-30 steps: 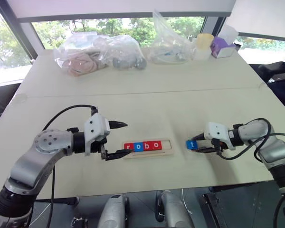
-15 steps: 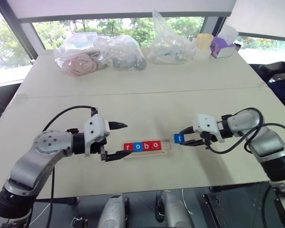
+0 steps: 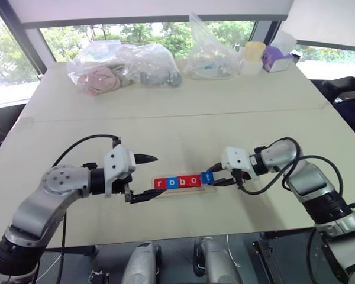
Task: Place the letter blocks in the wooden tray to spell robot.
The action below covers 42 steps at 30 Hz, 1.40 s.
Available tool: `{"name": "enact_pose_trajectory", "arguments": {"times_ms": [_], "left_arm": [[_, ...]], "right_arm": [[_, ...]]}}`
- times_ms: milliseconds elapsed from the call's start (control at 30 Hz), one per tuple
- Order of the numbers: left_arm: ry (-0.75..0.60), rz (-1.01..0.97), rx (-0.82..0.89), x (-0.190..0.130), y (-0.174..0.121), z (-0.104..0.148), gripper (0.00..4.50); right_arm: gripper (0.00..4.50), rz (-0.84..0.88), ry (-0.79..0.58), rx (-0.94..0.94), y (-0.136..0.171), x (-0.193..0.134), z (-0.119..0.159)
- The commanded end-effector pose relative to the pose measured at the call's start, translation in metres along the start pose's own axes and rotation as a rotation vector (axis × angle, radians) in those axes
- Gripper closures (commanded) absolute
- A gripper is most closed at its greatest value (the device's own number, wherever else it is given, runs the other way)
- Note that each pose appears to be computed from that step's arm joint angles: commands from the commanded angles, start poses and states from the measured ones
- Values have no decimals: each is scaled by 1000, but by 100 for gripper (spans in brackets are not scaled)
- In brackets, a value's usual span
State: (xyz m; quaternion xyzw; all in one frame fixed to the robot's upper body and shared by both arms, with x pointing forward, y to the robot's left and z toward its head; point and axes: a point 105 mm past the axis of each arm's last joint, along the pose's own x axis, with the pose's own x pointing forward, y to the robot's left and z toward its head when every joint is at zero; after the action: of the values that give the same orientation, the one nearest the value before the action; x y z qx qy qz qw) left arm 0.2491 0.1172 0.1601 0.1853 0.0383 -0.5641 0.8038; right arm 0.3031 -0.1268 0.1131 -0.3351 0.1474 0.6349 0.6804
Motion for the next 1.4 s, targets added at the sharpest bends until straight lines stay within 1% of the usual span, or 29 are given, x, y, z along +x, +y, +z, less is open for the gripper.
{"name": "enact_pose_trajectory", "arguments": {"times_ms": [33,567,633,667,767,800,1033,1200,1400], "left_arm": [[-28,6,57,-3,-1,13,0],[-29,6,59,-3,-2,13,0],[-28,6,60,-3,-2,14,0],[-28,6,61,-3,-2,14,0],[-29,7,62,-2,-1,14,0],[-29,7,62,-2,-1,15,0],[-29,8,61,-2,-1,15,0],[-26,9,48,-3,-2,13,0],[11,25,19,-11,-4,6,0]], "right_arm": [[337,-9,2,-37,-4,-1,5],[337,1,10,-31,-3,1,2],[230,0,10,-31,-3,2,1],[191,-1,10,-31,-3,2,1],[28,-11,10,-39,-5,2,2],[6,-12,10,-41,-6,2,2],[6,-71,-15,-37,-16,-7,12],[6,-140,-31,18,-21,-23,14],[6,-231,-56,144,-5,-51,14]]}}
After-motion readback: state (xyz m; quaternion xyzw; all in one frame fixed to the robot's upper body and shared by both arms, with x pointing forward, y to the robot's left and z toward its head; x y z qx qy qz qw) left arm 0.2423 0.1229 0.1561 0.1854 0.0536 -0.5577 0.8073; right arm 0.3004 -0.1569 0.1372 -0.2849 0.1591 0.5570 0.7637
